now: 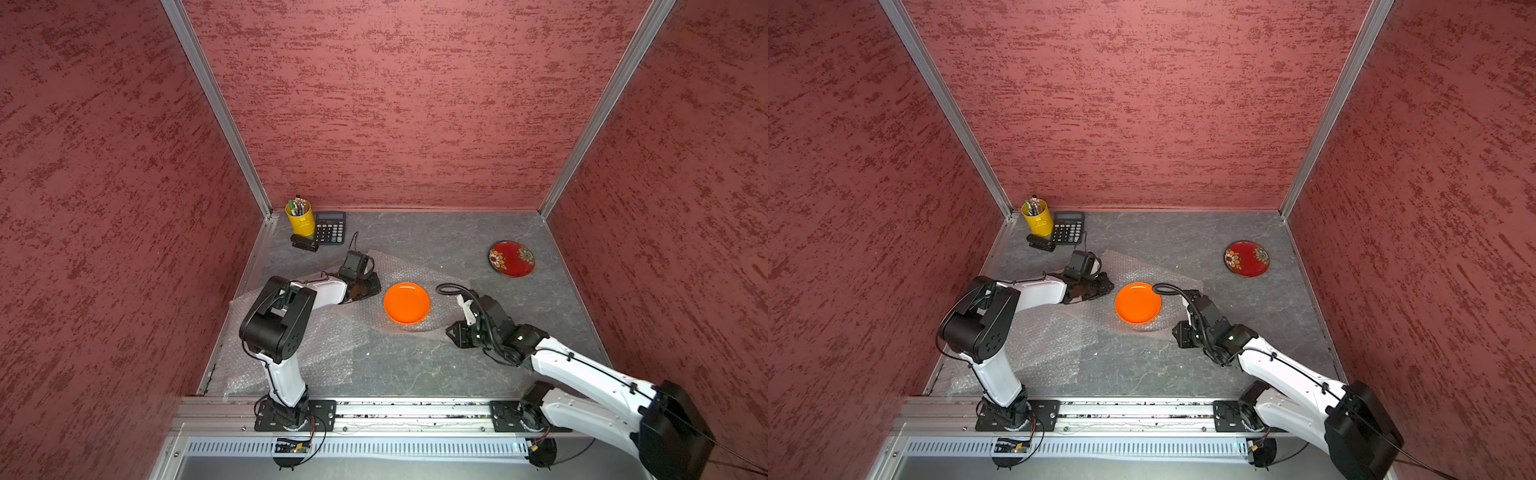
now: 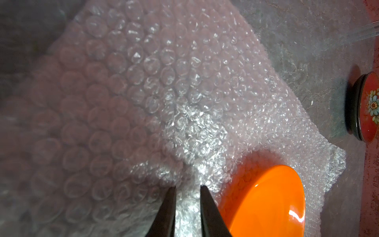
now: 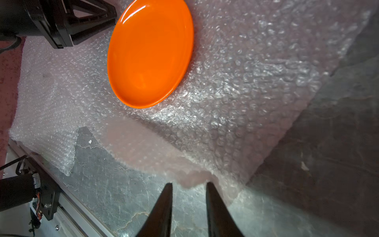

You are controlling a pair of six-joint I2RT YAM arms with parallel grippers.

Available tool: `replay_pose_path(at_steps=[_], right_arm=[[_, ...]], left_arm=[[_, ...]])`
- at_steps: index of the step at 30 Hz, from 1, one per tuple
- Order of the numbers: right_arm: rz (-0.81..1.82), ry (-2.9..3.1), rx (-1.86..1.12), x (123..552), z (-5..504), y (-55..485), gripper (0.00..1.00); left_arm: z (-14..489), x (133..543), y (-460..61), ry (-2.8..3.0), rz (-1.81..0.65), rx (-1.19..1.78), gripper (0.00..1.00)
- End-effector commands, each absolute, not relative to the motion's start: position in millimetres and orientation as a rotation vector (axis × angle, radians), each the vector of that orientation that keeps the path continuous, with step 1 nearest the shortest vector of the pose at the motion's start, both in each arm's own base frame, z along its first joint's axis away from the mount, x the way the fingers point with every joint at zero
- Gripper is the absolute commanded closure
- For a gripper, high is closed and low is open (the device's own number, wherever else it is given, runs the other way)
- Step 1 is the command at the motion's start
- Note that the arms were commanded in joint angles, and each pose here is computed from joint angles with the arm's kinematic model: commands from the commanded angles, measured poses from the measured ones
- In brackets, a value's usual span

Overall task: Unpack dinner plates from bubble wrap
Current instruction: Unwrap the bubble wrap at the center of the board.

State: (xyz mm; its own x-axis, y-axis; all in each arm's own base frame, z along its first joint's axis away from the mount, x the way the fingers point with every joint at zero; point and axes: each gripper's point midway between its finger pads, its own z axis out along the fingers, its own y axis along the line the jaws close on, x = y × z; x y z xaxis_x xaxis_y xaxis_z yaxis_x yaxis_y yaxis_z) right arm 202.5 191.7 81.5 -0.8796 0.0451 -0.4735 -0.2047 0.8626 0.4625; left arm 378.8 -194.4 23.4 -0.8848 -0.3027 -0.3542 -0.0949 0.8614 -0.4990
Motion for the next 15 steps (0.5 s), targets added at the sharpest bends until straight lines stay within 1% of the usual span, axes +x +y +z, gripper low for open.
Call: replay_pose_path(at_steps=[1, 6, 9, 12, 13, 15], right_arm=[[0.627, 2.513, 0.019, 210.5, 86.0, 175.5, 0.64], [0.424, 2.434, 0.191, 227.2, 99.4, 142.3, 0.59], [0.262, 2.394, 0.306, 234.9, 104.0, 117.2, 0.59], [0.135, 2.355, 0.37, 240.2, 110.6, 99.0, 0.57], [0.12, 2.34, 0.37, 242.3, 113.3, 97.2, 0.56], [0.202, 2.315, 0.27, 250.4, 122.5, 114.4, 0.56]], left_arm=[[-11.6, 345.0, -171.8, 2.759, -0.525, -0.365, 0.76], [-9.5, 345.0, -173.1, 2.754, -0.53, -0.363, 0.76], [-9.7, 344.5, -173.4, 2.755, -0.529, -0.361, 0.76], [-9.6, 344.3, -173.9, 2.756, -0.529, -0.359, 0.76], [-9.7, 344.4, -174.1, 2.755, -0.53, -0.36, 0.76], [-9.7, 344.5, -174.2, 2.754, -0.532, -0.363, 0.76]])
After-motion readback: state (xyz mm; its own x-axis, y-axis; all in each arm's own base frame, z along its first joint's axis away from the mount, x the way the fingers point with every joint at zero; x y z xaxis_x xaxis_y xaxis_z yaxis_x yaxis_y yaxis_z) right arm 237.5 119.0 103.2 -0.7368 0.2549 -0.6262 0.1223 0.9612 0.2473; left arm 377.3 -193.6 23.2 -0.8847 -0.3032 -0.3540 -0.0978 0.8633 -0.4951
